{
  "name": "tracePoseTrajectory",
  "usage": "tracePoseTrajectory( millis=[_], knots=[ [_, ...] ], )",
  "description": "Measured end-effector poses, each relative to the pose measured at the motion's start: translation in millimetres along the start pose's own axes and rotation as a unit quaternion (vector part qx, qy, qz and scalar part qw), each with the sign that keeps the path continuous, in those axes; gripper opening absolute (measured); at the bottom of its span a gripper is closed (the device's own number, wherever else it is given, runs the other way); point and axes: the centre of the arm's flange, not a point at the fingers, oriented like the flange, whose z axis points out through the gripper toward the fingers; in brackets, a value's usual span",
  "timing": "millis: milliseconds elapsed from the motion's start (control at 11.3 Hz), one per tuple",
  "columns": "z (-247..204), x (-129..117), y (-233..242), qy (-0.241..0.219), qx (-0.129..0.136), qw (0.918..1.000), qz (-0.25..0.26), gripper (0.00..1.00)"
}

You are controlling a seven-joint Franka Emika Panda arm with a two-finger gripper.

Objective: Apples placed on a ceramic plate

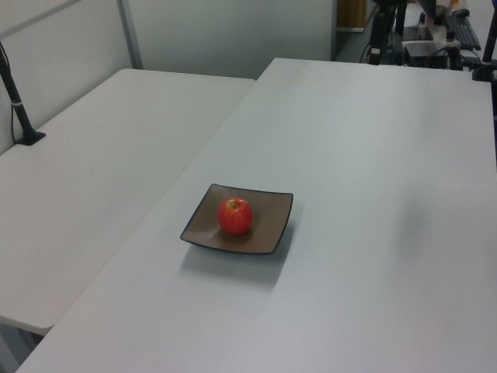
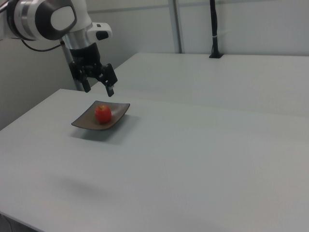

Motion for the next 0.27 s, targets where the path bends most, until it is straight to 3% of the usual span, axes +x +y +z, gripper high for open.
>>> tracePoseTrajectory(
  millis=[266],
  knots=[
    [5.5,2.5,0.2,-0.004,0.0,1.0,-0.007,1.0]
  ],
)
